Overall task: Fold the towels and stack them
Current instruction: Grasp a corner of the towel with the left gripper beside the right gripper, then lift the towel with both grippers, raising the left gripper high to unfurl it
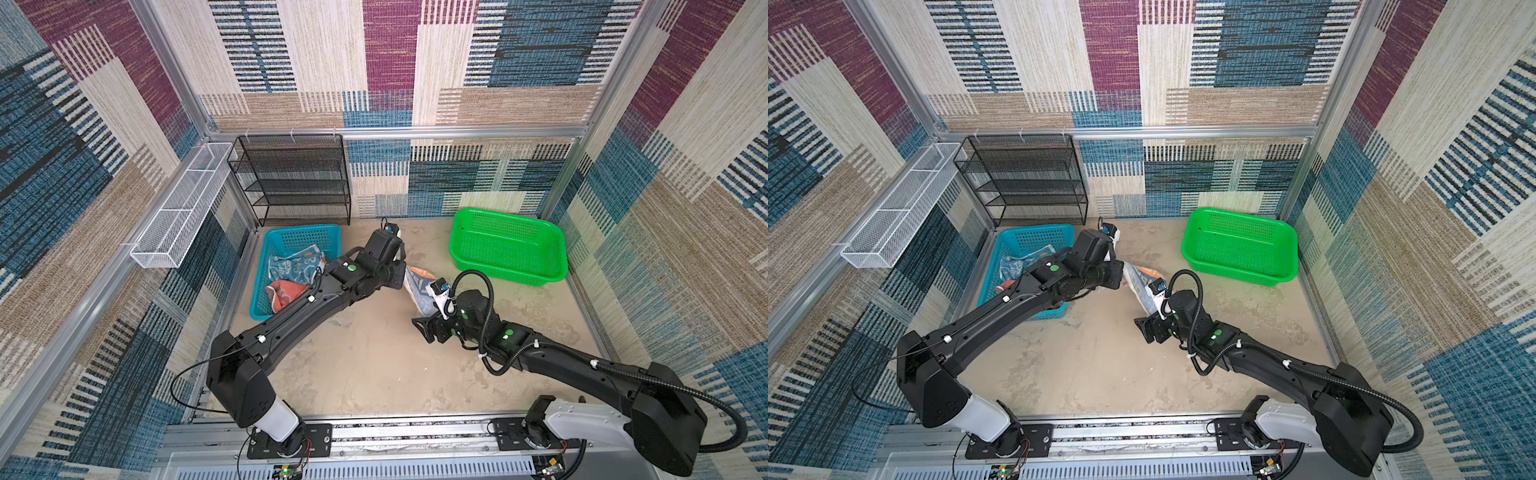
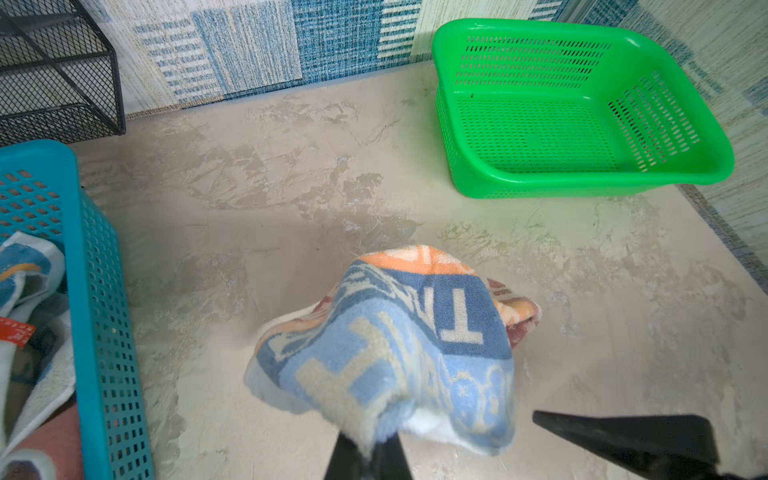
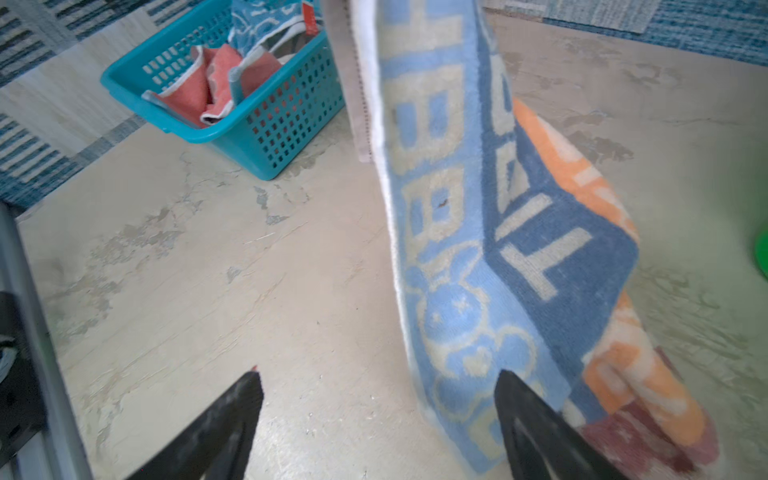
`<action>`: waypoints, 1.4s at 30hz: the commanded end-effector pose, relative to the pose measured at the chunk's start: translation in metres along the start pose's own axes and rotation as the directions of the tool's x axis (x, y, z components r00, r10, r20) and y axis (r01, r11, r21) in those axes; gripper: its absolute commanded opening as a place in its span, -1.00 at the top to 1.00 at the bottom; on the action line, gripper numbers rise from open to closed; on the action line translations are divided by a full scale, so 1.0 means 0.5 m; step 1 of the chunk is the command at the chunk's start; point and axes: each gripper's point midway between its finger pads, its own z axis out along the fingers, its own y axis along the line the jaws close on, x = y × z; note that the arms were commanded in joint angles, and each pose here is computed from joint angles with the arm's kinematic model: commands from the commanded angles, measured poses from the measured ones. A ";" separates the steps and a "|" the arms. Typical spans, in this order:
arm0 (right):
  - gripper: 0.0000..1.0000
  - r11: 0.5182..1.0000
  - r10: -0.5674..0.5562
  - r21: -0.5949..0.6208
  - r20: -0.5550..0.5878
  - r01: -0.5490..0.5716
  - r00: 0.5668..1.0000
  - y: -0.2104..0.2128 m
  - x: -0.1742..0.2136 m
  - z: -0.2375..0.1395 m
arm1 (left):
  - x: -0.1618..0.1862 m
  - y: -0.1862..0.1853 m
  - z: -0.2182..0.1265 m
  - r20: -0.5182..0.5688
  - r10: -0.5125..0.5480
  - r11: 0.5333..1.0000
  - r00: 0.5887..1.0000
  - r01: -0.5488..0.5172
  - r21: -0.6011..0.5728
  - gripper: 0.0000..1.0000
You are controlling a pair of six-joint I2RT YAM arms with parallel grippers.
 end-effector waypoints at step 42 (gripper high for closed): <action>0.78 0.926 0.117 0.366 -0.030 -0.098 0.993 -0.132 0.073 0.088 | -0.116 0.077 -0.157 0.177 0.042 0.996 0.983 -0.027 -0.087 1.00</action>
